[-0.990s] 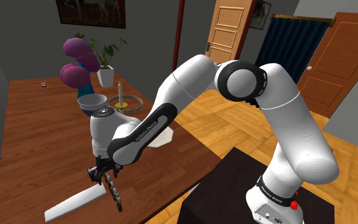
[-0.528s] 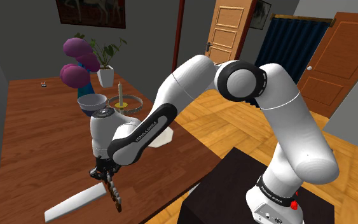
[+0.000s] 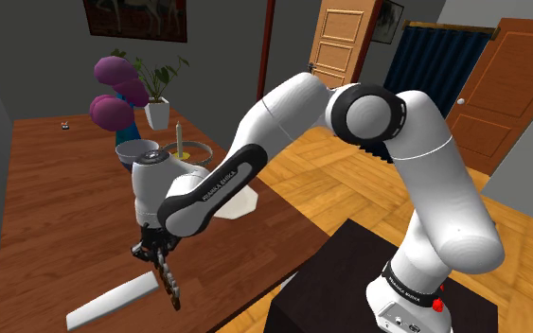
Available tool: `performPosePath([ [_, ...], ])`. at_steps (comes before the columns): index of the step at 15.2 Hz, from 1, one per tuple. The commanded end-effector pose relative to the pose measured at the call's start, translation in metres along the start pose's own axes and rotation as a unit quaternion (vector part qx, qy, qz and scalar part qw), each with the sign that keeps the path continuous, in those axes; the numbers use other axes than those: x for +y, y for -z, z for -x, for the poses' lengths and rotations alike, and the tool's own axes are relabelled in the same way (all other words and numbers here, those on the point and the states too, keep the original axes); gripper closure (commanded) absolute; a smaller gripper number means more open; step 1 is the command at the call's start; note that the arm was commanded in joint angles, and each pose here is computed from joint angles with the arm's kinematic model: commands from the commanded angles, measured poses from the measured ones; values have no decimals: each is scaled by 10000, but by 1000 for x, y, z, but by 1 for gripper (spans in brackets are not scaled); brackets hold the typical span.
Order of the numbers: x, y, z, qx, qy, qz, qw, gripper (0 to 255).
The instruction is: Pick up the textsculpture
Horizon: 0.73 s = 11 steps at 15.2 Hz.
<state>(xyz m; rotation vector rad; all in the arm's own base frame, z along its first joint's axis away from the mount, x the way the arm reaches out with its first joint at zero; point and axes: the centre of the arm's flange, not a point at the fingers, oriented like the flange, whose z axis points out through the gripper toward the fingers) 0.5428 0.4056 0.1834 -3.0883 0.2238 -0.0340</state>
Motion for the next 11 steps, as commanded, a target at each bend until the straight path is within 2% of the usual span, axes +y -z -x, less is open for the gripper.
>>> performPosePath([
  [1,0,11,0,0,1,0,10000,255],
  [9,-2,53,-1,0,1,0,10000,255],
  [11,-2,54,-1,0,1,0,10000,255],
])
